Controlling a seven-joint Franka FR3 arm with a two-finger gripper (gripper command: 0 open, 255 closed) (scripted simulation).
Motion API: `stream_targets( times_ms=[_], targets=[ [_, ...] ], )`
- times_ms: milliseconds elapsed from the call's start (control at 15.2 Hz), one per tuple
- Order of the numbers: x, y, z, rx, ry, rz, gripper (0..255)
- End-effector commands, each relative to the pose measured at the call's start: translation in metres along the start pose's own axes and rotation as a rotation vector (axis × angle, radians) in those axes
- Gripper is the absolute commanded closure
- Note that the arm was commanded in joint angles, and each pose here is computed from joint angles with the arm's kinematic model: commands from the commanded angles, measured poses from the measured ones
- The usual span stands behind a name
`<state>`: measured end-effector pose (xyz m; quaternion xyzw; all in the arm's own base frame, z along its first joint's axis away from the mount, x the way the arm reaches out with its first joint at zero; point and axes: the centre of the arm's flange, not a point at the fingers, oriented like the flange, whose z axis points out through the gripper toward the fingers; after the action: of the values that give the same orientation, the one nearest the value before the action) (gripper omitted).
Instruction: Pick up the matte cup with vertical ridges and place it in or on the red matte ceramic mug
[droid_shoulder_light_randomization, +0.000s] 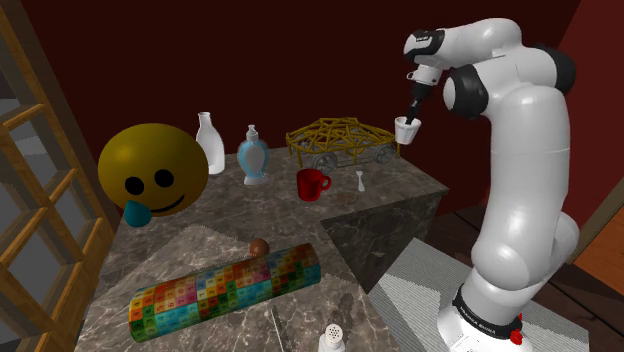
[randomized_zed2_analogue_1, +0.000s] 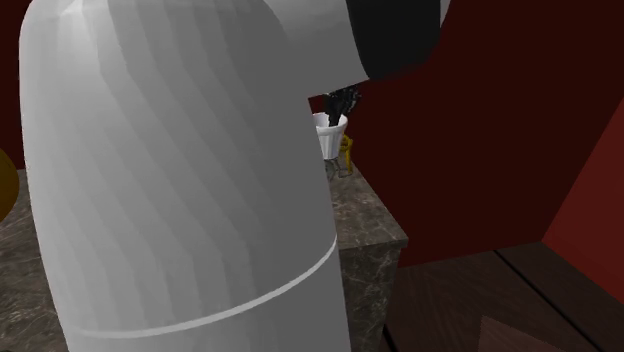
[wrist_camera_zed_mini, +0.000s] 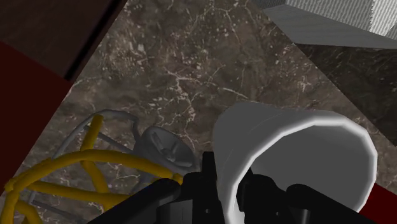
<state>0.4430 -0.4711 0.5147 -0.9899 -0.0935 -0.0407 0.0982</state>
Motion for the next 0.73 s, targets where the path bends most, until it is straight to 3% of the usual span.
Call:
stream_targets(
  times_ms=[0,660],
  targets=[
    [0.013,-0.021,0.004,0.000,0.000,0.000,255],
    [0.085,-0.130,0.025,0.000,0.000,0.000,255]
  ],
)
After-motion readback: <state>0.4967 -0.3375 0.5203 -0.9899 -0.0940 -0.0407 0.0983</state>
